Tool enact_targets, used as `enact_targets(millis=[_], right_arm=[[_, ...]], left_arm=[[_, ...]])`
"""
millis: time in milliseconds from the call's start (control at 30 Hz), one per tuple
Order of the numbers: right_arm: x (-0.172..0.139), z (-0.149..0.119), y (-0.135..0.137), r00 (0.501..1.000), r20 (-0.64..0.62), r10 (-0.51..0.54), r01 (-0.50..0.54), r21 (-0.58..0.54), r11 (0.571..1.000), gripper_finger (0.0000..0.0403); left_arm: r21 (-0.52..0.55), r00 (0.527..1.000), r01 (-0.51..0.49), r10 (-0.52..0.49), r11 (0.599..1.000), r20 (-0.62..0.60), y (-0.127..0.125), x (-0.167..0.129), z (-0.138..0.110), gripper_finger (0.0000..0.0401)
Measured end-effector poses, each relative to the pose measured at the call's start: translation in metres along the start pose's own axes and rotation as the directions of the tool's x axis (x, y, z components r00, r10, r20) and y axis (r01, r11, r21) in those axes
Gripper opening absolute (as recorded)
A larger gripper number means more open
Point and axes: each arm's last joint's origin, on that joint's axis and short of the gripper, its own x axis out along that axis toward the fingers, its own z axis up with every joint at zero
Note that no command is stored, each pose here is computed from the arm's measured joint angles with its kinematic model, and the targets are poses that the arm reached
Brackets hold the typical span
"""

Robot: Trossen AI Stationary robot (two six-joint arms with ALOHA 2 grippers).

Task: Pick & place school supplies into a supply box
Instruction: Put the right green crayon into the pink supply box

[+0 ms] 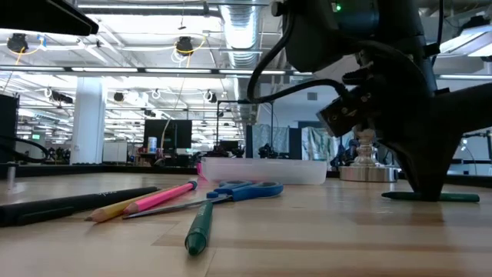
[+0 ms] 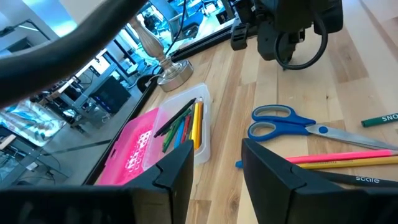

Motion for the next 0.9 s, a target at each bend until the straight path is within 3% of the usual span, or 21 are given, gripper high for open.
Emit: enact_targets(millis=[200, 500, 900], right_arm=[[0.000, 0.003, -0.006, 1.000, -0.004, 0.017, -0.017, 0.023, 1.000, 0.0016], [-0.001, 0.006, -0.013, 0.999, -0.018, 0.050, -0.050, 0.025, 0.998, 0.0019], [-0.007, 0.005, -0.008, 1.000, -0.004, -0.026, 0.026, -0.062, 0.998, 0.0005]], left_arm=[[0.000, 1.000, 0.000, 0.000, 1.000, 0.000, 0.000, 0.000, 0.000, 0.0130], [0.000, 1.000, 0.000, 0.000, 1.000, 0.000, 0.000, 0.000, 0.000, 0.0130], [0.001, 1.000, 0.000, 0.000, 1.000, 0.000, 0.000, 0.000, 0.000, 0.0130]])
